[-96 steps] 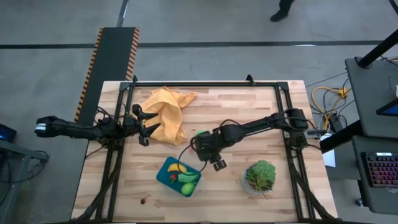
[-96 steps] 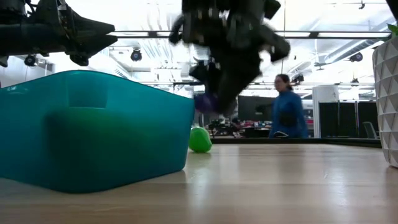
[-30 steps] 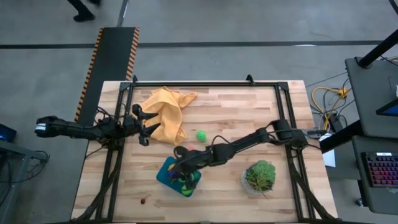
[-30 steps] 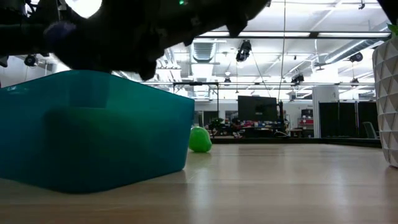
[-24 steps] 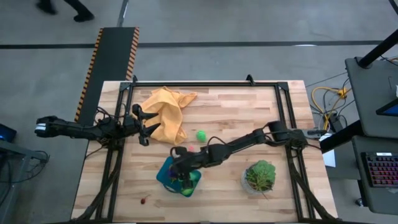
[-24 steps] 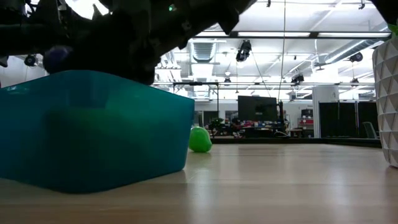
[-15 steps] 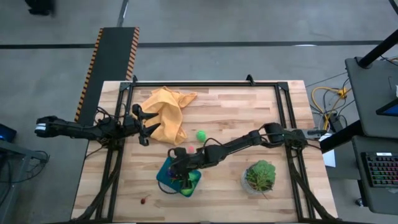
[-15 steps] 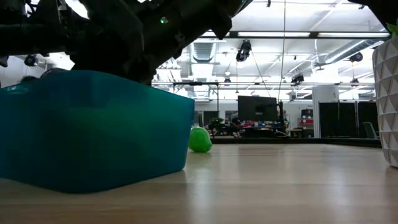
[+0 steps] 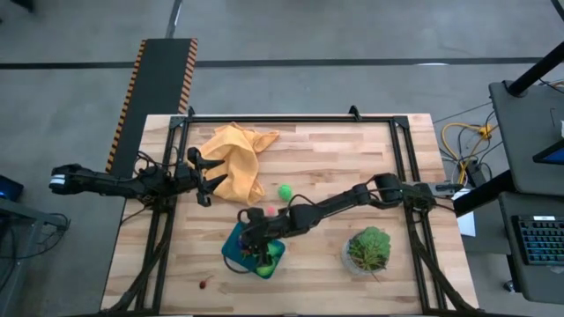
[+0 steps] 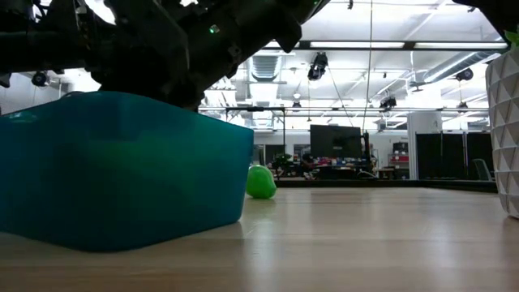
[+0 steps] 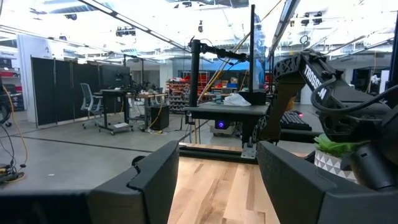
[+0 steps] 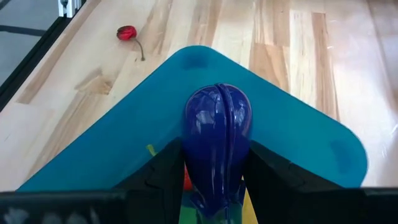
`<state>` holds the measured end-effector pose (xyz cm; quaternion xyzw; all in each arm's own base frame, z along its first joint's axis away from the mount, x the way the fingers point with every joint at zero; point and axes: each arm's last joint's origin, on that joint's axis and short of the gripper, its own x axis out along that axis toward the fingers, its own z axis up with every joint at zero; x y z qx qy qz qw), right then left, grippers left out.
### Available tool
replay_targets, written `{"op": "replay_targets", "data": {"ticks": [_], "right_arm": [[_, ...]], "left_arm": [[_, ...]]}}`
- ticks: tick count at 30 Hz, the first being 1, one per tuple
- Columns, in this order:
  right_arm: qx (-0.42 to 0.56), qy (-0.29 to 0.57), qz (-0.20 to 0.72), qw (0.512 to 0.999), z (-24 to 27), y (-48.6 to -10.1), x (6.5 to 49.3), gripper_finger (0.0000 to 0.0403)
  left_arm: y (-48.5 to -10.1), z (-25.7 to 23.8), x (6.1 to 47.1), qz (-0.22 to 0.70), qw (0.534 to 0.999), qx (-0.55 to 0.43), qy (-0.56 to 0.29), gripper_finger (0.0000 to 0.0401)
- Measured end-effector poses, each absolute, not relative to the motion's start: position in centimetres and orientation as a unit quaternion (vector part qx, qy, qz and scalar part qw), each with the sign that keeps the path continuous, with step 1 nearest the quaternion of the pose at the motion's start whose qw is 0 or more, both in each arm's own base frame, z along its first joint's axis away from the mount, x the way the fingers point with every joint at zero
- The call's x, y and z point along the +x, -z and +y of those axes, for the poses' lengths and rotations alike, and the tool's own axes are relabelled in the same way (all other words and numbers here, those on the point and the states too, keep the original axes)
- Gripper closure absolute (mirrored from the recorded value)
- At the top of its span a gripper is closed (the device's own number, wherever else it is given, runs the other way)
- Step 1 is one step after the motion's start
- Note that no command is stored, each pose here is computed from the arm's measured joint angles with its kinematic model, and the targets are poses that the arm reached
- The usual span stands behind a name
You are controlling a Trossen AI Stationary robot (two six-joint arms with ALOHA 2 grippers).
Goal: Pick and placing Produce into tupperware
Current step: Put the eggplant into the blue bin, then put the pear into the blue bin
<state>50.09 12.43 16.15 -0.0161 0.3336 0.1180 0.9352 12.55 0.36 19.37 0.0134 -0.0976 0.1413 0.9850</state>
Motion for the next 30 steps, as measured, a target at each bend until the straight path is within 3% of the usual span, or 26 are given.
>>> {"op": "replay_targets", "data": {"ticks": [8, 21, 30], "right_arm": [[-0.026, -0.12, 0.332, 0.935, 12.21, -16.15, 50.15, 0.0263], [-0.029, -0.121, 0.331, 0.935, 12.19, -16.18, 50.14, 0.0206], [-0.038, -0.118, 0.324, 0.938, 11.77, -16.65, 50.36, 0.021]], "left_arm": [[-19.37, 0.36, 12.56, -0.098, 0.985, 0.013, -0.141, 0.0195], [-19.37, 0.37, 12.56, -0.098, 0.985, 0.013, -0.141, 0.0195], [-19.36, 0.37, 12.56, -0.097, 0.985, 0.013, -0.141, 0.0195]]}}
